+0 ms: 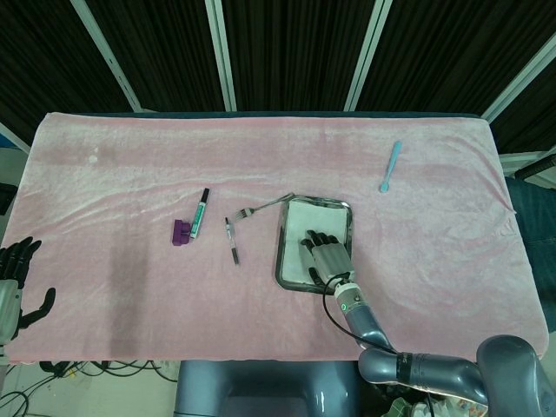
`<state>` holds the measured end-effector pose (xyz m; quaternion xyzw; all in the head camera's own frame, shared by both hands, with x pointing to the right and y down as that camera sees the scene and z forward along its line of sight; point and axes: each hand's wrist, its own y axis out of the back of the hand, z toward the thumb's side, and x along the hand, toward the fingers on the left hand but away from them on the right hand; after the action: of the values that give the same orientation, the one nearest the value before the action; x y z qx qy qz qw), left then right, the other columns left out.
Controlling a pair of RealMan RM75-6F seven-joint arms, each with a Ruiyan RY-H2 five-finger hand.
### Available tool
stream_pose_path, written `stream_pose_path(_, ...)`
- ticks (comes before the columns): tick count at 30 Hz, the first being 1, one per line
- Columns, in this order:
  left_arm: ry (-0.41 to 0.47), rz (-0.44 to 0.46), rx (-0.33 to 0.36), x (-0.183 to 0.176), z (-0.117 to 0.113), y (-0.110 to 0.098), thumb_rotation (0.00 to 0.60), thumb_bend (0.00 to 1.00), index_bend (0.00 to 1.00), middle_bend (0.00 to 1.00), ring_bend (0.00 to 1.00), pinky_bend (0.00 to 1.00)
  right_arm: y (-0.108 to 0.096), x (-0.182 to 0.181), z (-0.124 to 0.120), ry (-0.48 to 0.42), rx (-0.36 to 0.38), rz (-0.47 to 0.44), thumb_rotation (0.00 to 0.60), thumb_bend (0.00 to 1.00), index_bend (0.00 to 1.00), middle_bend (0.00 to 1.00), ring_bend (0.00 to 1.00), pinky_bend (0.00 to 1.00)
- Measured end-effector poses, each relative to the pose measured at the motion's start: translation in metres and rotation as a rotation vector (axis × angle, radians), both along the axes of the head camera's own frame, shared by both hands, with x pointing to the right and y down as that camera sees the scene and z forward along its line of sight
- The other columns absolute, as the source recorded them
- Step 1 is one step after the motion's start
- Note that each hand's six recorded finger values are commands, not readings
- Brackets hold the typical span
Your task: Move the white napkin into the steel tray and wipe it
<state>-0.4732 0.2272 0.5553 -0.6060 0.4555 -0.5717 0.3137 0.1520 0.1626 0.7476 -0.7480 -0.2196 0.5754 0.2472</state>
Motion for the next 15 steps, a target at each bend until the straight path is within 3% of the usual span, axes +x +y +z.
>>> stream_pose_path(15, -0.002, -0.001, 0.000, -0.0002, -0.0002, -0.0001, 0.600, 0.41, 0.09, 0.03, 0.00, 0.00, -0.0011, -0.0019, -0.0049, -0.015, 0.016, 0.009, 0.600, 0.33, 0.23, 0.08, 0.11, 0.16)
